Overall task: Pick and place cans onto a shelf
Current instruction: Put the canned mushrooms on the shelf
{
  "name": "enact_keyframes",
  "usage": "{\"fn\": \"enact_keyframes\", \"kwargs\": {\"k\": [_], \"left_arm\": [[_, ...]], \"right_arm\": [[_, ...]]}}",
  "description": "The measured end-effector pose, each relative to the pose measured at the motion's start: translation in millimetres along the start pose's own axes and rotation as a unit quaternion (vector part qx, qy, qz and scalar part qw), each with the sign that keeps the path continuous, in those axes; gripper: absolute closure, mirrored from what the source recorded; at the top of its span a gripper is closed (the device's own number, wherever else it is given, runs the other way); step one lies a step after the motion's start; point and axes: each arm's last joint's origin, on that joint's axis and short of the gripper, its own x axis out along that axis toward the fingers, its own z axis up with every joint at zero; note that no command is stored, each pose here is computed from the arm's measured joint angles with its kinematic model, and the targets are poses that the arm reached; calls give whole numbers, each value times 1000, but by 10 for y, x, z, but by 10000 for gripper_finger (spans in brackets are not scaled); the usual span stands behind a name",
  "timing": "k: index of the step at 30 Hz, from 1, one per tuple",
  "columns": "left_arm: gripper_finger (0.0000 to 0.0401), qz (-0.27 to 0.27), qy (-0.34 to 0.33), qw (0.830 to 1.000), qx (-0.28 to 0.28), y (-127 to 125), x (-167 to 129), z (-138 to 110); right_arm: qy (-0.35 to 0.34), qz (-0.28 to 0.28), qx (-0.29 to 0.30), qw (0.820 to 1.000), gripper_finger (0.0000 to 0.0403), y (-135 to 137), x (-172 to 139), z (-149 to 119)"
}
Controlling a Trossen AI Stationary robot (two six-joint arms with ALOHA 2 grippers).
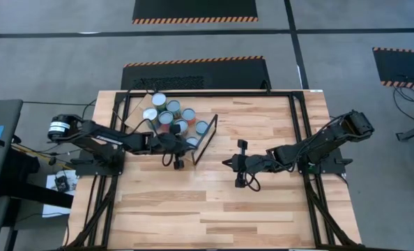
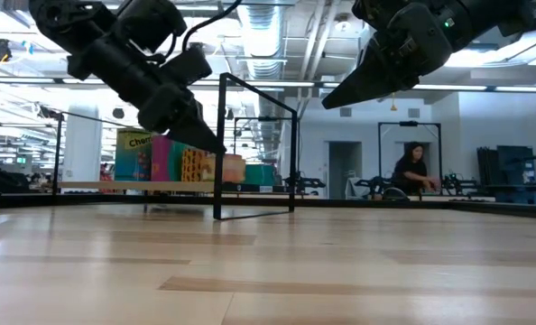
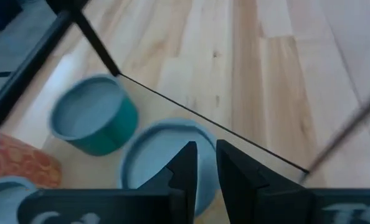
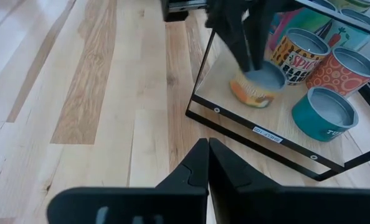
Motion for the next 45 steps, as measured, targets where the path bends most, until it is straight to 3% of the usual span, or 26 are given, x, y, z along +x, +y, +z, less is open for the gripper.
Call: {"fn": "enact_keyframes", "kwargs": {"k": [5,12,18,24,29,32,37,45], "left_arm": [[354,-16,20,1000,17,-100,-51,-29],[396,20,12,999,36,-121,-126,14],[398,48,-6,998,29,-51,-234,86],[400,31,-23,999,18,-40,-379,144],[401,-2,-26,1000,6,-157,-410,145],[401,-12,-16,1000,7,-226,-399,77],[401,14,6,999,-37,-230,-384,-110],[401,-19,-4,997,-79,-255,-370,-233]], "right_arm": [[1,0,0,1000,384,0,0,-1],[3,0,-1,1000,381,0,0,-5],[3,0,-1,1000,380,0,0,-5],[1,0,-5,1000,385,0,0,-9],[-85,34,-6,996,385,-41,8,-200],[-128,71,20,989,388,-124,-11,-365],[-139,73,67,985,388,-241,-35,-566],[-134,69,81,985,387,-277,-26,-590]]}}
